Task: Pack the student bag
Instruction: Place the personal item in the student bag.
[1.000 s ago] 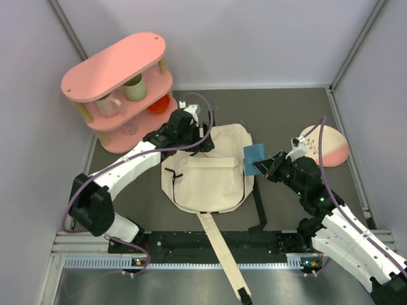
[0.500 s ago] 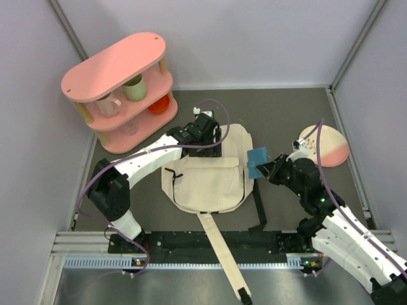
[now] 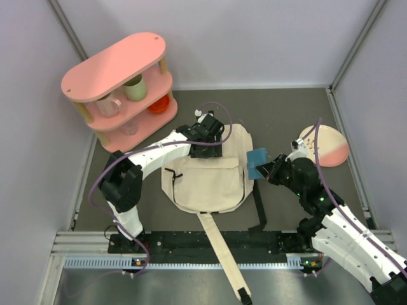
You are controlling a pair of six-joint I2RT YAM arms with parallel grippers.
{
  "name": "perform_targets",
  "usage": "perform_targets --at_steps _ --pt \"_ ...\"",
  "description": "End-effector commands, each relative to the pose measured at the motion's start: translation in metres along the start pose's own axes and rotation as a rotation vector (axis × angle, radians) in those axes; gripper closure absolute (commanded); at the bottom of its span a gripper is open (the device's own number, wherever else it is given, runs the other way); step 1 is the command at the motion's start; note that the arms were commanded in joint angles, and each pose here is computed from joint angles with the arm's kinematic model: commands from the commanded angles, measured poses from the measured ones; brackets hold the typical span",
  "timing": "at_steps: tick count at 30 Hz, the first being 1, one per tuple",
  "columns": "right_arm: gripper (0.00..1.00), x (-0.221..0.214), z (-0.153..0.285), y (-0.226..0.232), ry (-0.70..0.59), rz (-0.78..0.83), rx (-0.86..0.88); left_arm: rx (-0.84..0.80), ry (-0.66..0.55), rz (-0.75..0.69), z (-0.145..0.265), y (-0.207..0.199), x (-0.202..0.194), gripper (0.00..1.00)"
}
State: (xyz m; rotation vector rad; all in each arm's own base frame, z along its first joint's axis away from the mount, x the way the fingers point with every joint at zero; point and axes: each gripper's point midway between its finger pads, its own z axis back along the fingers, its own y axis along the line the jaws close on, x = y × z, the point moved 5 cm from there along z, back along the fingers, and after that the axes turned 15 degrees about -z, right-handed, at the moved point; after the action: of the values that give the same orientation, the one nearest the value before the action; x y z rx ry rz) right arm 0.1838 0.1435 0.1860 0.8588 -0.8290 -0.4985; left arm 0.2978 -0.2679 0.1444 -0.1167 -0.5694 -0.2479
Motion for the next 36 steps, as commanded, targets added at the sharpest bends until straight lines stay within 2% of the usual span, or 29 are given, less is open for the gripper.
perform_targets --at_steps 1,2,3,9,10,12,13,27,36 --pt "1.00 0.006 0.002 0.016 -0.015 0.015 0.057 -0.001 -0.034 0.023 0.002 -0.001 0.017 0.30" --pt "1.00 0.006 0.001 0.016 -0.013 0.015 0.058 -0.002 -0.035 0.024 0.001 0.000 0.019 0.33" --pt "1.00 0.006 0.001 0.017 -0.011 0.015 0.060 -0.008 -0.044 0.019 0.002 -0.001 0.021 0.42" --pt "1.00 0.005 0.000 0.018 -0.008 0.016 0.064 -0.032 -0.037 0.008 0.002 -0.003 0.020 0.72" --pt "1.00 0.005 0.000 0.018 -0.007 0.016 0.063 -0.037 -0.042 0.009 0.004 -0.002 0.021 0.84" --pt "1.00 0.006 -0.001 0.019 -0.010 0.012 0.068 -0.044 -0.040 0.007 0.004 -0.003 0.018 0.97" --pt "1.00 0.006 -0.002 0.020 -0.012 0.014 0.075 -0.052 -0.056 0.011 0.008 -0.003 0.021 1.00" --pt "1.00 -0.013 -0.021 0.061 0.203 -0.022 0.289 -0.136 -0.283 0.035 0.073 0.005 0.066 1.00" --pt "1.00 -0.044 -0.032 0.079 0.376 -0.167 0.427 -0.164 -0.313 0.036 0.082 0.005 0.073 1.00"
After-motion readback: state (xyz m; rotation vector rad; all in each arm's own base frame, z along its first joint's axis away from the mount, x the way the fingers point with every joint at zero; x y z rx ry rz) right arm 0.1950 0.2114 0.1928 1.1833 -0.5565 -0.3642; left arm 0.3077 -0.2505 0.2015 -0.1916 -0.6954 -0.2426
